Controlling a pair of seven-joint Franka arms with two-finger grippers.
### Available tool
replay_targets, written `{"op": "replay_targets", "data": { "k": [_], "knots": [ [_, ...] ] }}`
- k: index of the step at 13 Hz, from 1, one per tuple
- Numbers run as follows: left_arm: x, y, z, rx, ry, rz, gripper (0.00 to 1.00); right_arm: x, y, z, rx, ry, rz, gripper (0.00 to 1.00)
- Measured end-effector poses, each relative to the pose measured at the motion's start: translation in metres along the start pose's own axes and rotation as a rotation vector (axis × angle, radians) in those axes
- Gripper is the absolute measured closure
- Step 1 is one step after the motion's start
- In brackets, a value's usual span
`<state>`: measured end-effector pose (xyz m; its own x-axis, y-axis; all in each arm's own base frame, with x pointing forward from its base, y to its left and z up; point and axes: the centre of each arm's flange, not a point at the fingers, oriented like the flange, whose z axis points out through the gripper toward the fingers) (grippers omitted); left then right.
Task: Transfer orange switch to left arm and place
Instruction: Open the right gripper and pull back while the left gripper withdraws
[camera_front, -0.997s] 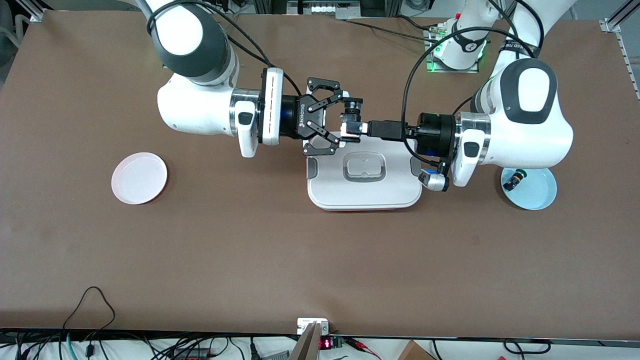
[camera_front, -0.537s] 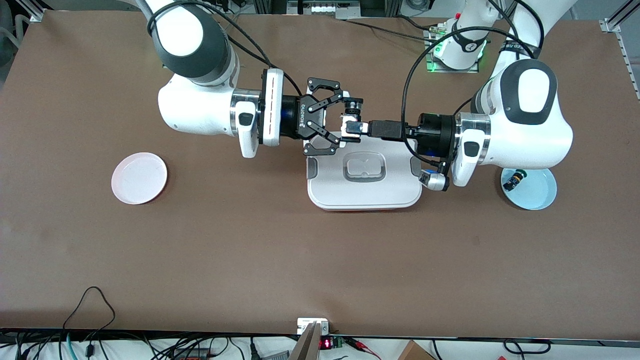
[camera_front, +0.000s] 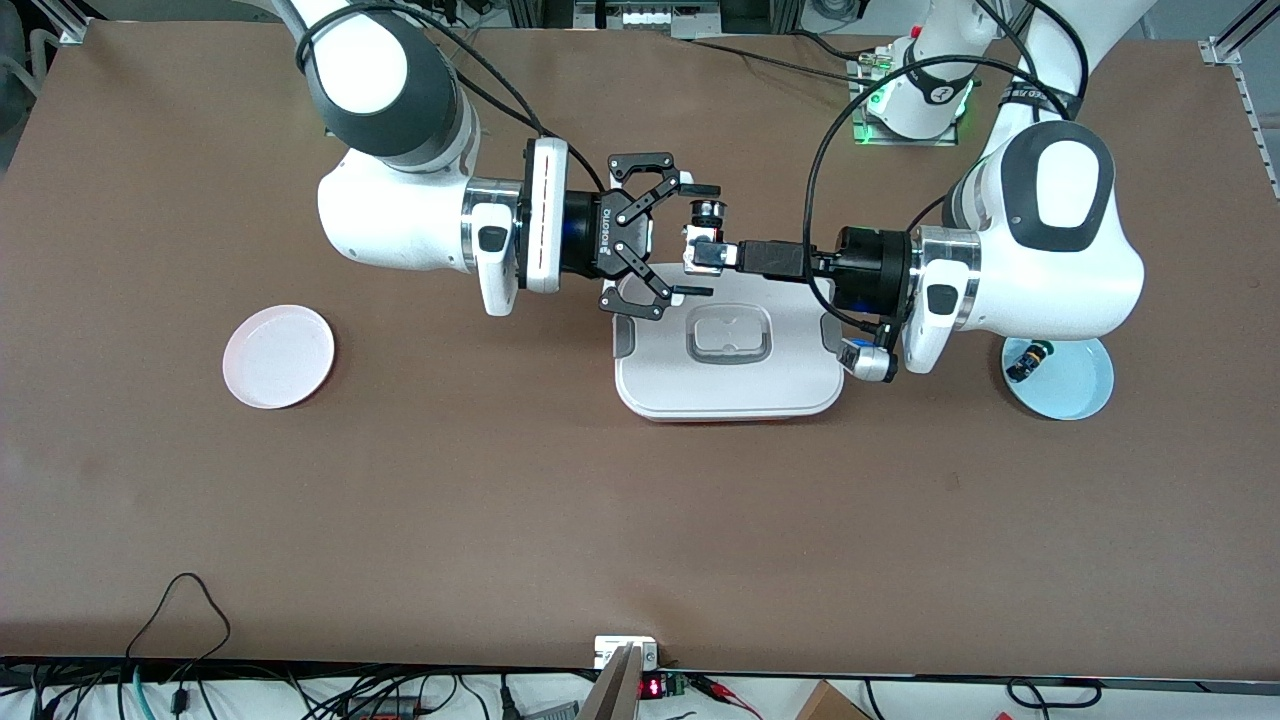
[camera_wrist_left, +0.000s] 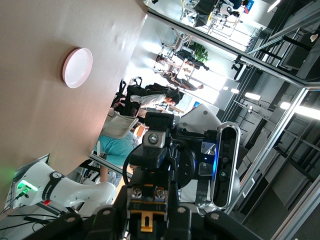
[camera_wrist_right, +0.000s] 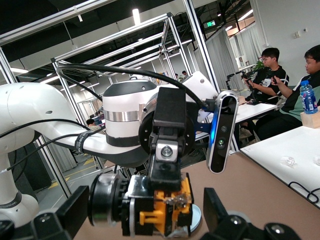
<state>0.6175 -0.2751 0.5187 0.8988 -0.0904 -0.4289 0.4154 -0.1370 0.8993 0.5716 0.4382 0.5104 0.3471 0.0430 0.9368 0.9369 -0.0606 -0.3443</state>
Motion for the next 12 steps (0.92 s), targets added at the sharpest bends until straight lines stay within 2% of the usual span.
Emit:
{"op": "replay_targets", "data": {
  "k": [3, 6, 9, 10, 12],
  "knots": [
    [0.005, -0.006, -0.021, -0.001, -0.025, -0.015, 0.67, -0.002, 0.002, -0.002, -0.009, -0.002, 0.003, 0.0],
    [0.009, -0.022, -0.055, 0.089, -0.051, -0.021, 0.67, -0.006, 0.018, -0.026, -0.053, -0.004, 0.011, 0.0],
    [0.008, -0.043, -0.094, 0.231, -0.081, -0.039, 0.67, -0.016, 0.034, -0.068, -0.092, -0.017, 0.037, 0.0],
    [0.007, -0.051, -0.109, 0.282, -0.082, -0.049, 0.67, -0.022, 0.038, -0.083, -0.085, -0.032, 0.043, 0.0],
    [0.006, -0.071, -0.137, 0.43, -0.078, -0.076, 0.67, -0.033, 0.052, -0.122, -0.065, -0.076, 0.045, 0.0]
  ]
}}
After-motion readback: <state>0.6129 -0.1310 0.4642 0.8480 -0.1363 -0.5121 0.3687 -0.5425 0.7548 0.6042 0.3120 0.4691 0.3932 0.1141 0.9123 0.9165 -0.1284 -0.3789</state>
